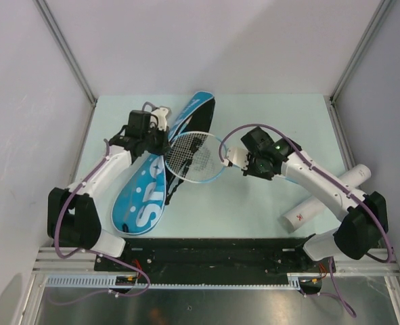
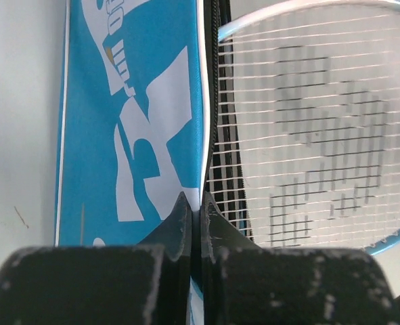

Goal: Pack up the badminton gear

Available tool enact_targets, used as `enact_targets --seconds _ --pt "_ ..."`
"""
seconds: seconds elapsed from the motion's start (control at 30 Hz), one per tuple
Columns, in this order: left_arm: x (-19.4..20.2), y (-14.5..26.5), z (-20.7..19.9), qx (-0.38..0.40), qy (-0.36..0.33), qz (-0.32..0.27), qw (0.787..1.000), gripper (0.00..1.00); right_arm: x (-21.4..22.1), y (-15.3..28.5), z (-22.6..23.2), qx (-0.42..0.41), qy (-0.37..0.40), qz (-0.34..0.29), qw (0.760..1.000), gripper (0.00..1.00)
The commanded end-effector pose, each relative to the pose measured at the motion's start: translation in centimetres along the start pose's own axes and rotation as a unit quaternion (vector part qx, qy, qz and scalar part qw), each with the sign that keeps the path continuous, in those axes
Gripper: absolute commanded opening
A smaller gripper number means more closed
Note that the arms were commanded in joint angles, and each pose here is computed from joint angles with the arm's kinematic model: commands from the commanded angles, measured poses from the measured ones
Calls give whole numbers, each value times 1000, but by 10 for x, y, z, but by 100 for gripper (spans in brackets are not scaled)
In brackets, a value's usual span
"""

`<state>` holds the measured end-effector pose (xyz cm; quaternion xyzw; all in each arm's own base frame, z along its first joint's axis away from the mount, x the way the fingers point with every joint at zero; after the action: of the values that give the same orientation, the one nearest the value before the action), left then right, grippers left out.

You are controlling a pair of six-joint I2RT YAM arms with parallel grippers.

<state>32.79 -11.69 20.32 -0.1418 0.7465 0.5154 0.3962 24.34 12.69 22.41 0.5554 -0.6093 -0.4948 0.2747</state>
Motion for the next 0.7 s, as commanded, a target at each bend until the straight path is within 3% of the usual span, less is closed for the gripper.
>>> enact_targets --seconds 0.0,0.33,0.53,0.67 --pt "-33 24 -28 32 -102 -90 990 0 -12 3 1 -1 47 -26 999 0" --pt "-34 25 -45 97 -129 -96 982 0 -23 6 16 22 129 -42 991 0" --pt "-30 25 -57 124 -137 -95 978 0 -73 -6 20 64 218 -103 968 0" --pt "-26 22 -73 175 -137 -88 971 0 -112 -17 14 83 246 -184 948 0"
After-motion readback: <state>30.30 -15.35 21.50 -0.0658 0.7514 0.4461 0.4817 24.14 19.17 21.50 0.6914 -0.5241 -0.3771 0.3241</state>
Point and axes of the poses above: each gripper's point midway between its finger pads, its own y axis back along the fingers, its own z axis along the line the jaws close on, x = y × z, the point moved 7 cm from there along y, back along the fingers, and after that the axes turned 3 degrees about -y, right-handed, at the moved point
